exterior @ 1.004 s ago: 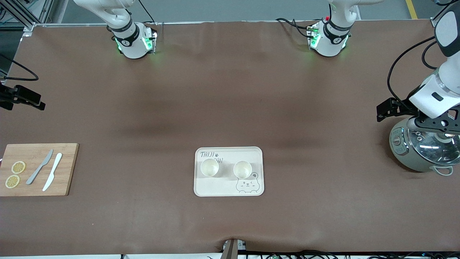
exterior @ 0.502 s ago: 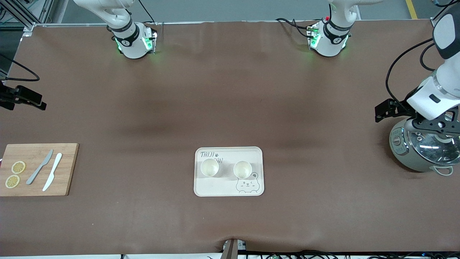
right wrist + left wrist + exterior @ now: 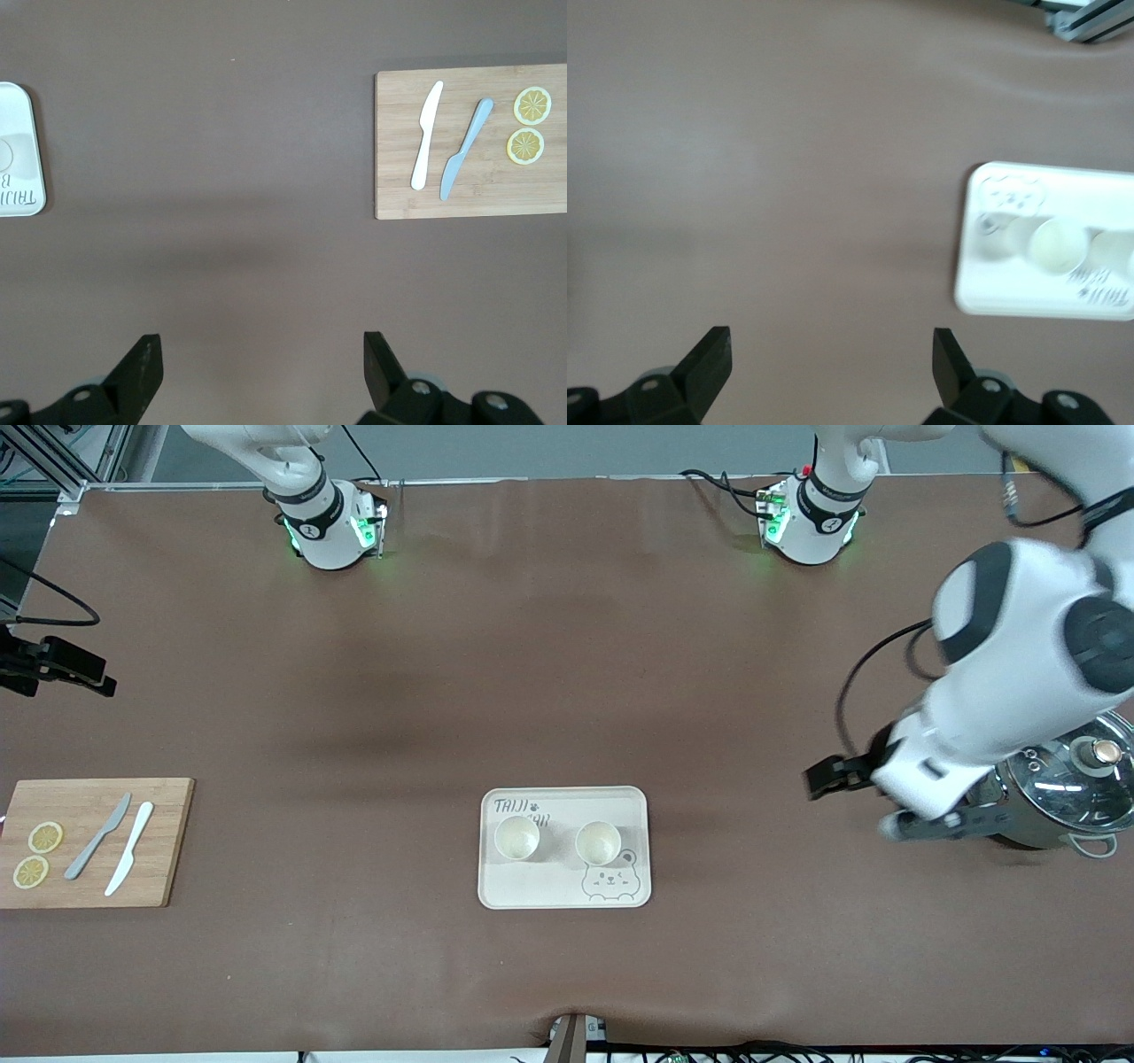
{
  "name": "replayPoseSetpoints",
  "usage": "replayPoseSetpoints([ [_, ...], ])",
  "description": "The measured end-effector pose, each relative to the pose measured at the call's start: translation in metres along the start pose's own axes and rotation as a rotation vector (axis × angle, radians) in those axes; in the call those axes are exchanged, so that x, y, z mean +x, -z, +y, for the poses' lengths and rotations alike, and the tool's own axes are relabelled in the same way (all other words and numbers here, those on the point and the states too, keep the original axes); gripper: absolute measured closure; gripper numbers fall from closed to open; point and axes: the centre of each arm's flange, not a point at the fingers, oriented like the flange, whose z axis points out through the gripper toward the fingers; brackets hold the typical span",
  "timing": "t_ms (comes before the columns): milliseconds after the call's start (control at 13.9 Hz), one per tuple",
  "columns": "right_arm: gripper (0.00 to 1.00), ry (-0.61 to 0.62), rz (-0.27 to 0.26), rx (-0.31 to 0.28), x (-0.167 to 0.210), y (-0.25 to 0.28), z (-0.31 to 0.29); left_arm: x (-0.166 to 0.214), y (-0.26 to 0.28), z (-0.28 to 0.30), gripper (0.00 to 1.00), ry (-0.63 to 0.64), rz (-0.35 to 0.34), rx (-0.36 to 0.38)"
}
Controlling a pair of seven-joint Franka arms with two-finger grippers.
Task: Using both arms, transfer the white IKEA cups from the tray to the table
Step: 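Reach the left gripper from beside the pot toward the tray cups, then lower the left gripper around the cup by the bear print and close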
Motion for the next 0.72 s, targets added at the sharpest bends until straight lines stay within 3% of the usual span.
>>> replayPoseSetpoints([
  [430,0.00,0.000,-0.008,0.000,0.000,-0.004,0.000,-0.008,-0.118,0.101,0.00,0.032,0.053,0.025],
  [717,0.00,0.000,-0.010,0.001,0.000,-0.006,0.000,-0.025,-0.171,0.133,0.00,0.028,0.047,0.053],
])
